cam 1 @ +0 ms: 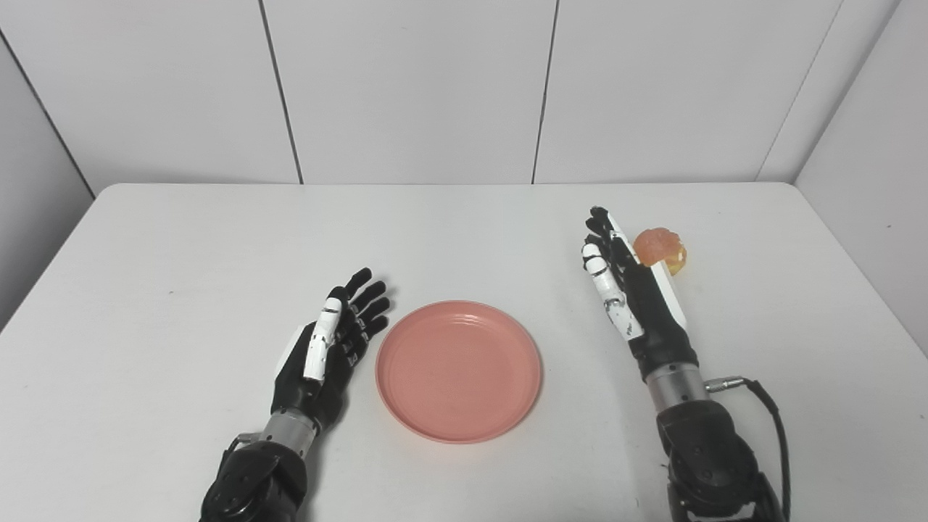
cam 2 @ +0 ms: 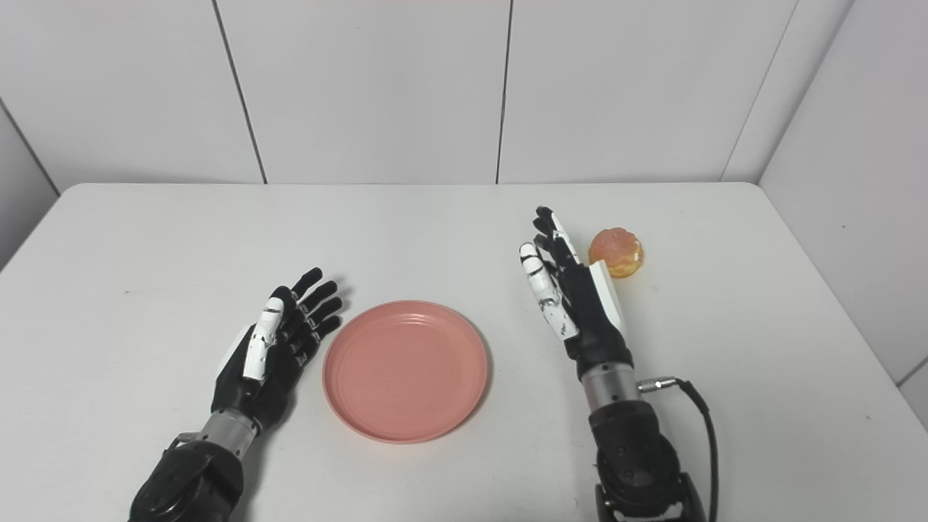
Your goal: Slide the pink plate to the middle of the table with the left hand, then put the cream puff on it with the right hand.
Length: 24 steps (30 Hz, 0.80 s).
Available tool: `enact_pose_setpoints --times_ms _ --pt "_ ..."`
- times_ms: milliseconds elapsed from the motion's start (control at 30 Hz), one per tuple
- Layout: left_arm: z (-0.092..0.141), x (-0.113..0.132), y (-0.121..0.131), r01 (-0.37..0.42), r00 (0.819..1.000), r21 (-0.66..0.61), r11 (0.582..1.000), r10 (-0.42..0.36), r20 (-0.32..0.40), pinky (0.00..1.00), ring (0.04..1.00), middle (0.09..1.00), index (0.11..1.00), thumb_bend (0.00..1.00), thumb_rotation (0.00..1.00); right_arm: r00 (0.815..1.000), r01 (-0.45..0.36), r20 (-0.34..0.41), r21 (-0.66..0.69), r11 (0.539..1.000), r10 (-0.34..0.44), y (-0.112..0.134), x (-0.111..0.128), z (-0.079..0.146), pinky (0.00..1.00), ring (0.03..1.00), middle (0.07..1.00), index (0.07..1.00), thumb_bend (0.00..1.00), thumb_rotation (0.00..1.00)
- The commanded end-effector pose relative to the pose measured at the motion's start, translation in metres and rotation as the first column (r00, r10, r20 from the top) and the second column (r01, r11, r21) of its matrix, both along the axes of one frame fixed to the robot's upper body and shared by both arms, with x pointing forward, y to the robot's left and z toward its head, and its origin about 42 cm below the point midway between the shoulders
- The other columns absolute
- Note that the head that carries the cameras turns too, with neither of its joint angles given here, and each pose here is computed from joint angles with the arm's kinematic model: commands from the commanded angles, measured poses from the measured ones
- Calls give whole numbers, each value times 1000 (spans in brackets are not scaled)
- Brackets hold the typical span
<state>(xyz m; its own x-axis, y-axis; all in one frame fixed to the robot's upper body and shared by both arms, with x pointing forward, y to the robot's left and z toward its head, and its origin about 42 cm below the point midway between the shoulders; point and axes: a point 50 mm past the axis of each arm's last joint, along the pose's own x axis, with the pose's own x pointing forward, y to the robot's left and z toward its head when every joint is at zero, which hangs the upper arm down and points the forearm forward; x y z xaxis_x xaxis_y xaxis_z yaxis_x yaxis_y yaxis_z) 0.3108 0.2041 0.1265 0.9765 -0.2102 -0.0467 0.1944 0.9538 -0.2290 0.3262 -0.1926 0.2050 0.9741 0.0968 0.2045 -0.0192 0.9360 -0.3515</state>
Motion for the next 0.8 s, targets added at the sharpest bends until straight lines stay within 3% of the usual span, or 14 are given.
enact_pose_setpoints --times_ms 0,300,467,767 --pt "-10 -5 8 -25 1000 36 999 25 -1 930 912 915 907 426 1000 995 27 93 -38 999 -24 -2 6 29 825 883 904 905 479 959" --pt "-24 -17 12 -78 996 89 993 73 56 917 905 907 895 467 1000 987 88 152 -205 975 -58 -19 17 61 801 867 889 880 496 948" --pt "-31 -31 16 -98 993 94 991 91 77 931 914 917 908 463 1000 983 95 176 -246 964 -52 -28 21 71 772 887 907 887 493 821" --pt "-45 -51 26 -166 984 106 981 156 91 944 926 928 925 449 1000 966 198 233 -398 896 -110 -54 41 97 784 871 908 903 570 757"
